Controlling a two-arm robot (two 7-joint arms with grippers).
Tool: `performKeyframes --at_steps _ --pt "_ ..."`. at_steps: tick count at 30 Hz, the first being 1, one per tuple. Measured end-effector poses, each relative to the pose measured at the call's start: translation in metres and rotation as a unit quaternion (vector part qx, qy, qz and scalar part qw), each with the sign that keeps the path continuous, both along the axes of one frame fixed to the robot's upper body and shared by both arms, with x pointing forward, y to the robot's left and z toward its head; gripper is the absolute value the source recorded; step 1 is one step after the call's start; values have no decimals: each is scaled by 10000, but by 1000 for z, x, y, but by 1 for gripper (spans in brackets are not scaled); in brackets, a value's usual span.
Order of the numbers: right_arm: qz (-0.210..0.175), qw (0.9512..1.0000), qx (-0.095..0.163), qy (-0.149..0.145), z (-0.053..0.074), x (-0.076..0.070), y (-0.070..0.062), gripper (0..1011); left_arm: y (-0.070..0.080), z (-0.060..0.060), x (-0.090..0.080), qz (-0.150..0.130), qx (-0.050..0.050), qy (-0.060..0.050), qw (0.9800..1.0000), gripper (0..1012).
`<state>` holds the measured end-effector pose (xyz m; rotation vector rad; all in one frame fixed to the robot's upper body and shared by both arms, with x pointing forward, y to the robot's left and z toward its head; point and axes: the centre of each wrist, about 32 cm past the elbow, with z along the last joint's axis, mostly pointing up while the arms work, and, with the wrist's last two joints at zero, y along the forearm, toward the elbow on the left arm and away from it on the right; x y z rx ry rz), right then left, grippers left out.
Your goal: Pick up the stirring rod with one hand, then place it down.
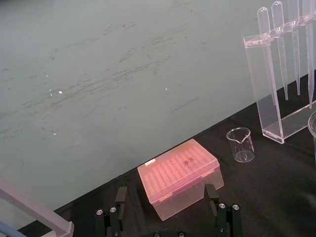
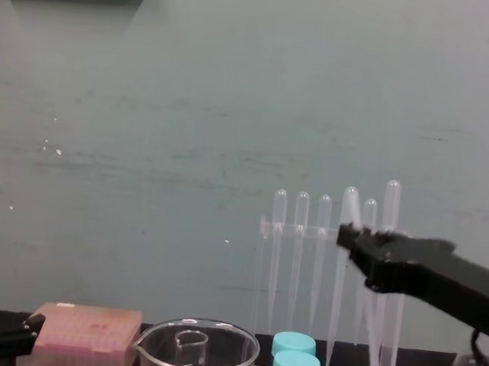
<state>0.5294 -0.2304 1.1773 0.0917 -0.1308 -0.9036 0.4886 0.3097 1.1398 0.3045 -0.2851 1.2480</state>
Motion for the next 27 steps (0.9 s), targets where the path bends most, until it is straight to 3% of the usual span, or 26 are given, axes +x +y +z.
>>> performKeyframes --at_steps 7,11,14,22,27 --pt "-59 9964 480 -701 -5 -15 -7 69 0 0 0 0 0 0 10000 1000" --pt "-31 9924 779 -957 5 -15 -9 69 0 0 0 0 0 0 10000 1000" --pt "133 9898 987 -1020 23 -12 -15 69 0 0 0 0 0 0 10000 1000" --pt "484 9888 967 -1027 53 -11 -40 69 0 0 0 0 0 0 10000 1000" --pt "627 9886 861 -1067 61 -12 -48 69 0 0 0 0 0 0 10000 1000"
